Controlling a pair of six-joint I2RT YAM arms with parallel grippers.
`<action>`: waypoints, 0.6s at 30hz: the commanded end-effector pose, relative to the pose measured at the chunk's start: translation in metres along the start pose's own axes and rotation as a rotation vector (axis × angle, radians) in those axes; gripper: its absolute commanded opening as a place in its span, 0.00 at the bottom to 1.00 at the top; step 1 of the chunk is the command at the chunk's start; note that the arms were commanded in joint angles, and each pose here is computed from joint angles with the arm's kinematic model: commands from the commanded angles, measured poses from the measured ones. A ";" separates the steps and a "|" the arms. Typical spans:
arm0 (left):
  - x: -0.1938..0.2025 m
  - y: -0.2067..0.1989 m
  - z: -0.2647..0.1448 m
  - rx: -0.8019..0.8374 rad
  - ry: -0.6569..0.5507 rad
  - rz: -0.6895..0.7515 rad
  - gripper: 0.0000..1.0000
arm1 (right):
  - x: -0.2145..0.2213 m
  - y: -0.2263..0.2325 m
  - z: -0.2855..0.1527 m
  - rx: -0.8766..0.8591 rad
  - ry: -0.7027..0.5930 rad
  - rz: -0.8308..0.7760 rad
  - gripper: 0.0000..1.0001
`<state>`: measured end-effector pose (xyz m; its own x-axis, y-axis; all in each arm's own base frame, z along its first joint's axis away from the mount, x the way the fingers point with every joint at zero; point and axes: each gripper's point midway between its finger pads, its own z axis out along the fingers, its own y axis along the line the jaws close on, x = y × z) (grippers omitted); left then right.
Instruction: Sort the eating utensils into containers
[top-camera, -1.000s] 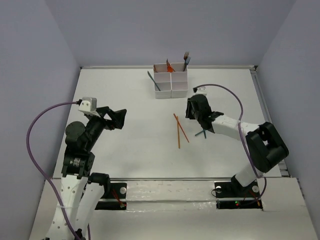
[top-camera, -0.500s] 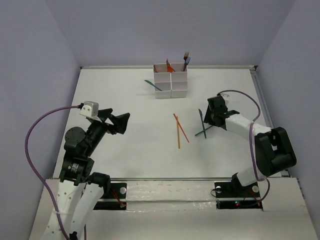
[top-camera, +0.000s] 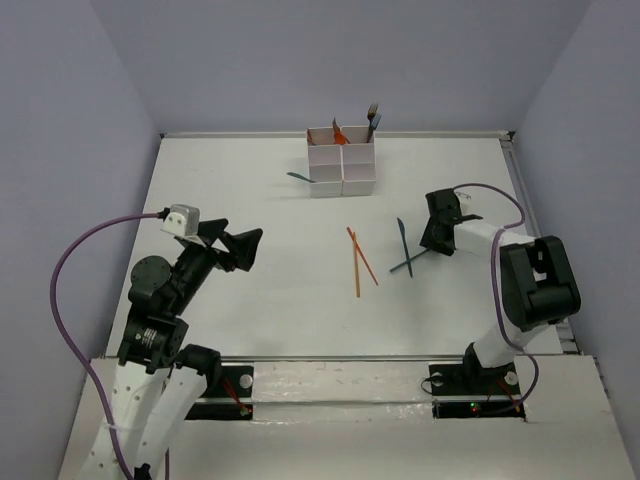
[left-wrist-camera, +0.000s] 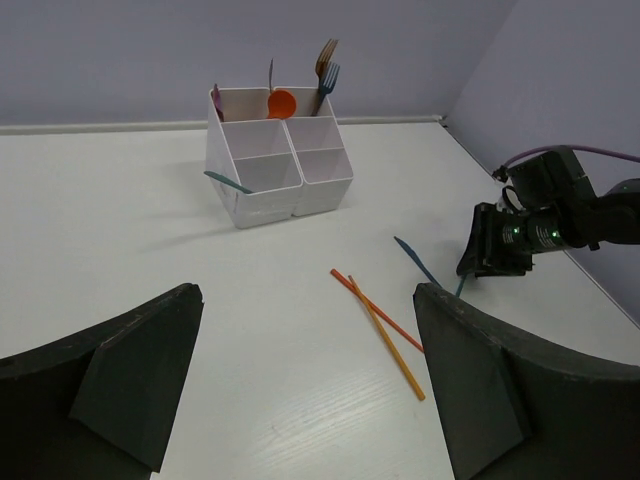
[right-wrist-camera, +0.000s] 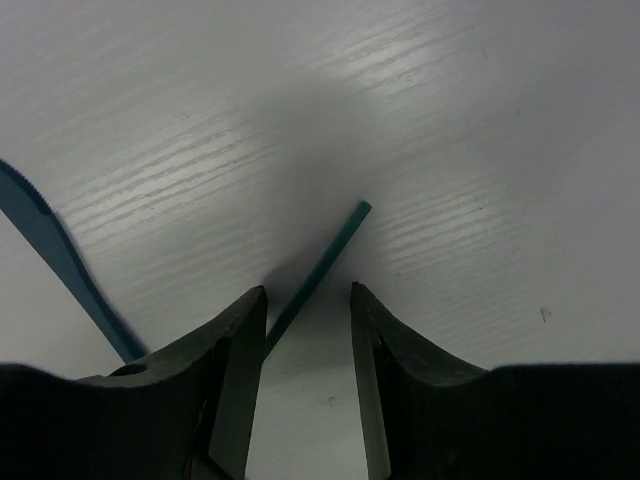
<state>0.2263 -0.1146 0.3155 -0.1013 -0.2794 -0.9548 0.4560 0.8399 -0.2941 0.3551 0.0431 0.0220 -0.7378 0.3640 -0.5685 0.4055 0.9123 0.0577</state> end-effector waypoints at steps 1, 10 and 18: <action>-0.021 -0.007 -0.004 0.019 -0.064 0.028 0.99 | 0.005 0.007 0.009 -0.021 0.042 0.024 0.39; -0.021 -0.006 -0.003 0.012 -0.063 0.030 0.99 | 0.004 0.013 0.006 -0.072 0.013 0.051 0.13; -0.019 -0.005 -0.001 0.008 -0.055 0.028 0.99 | -0.040 0.041 -0.035 -0.245 -0.124 0.104 0.07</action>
<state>0.2275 -0.1123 0.3152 -0.0975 -0.2792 -0.9553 0.4437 0.8470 -0.2928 0.3593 0.0545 0.0297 -0.7105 0.4053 -0.5753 0.3885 0.9075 0.1596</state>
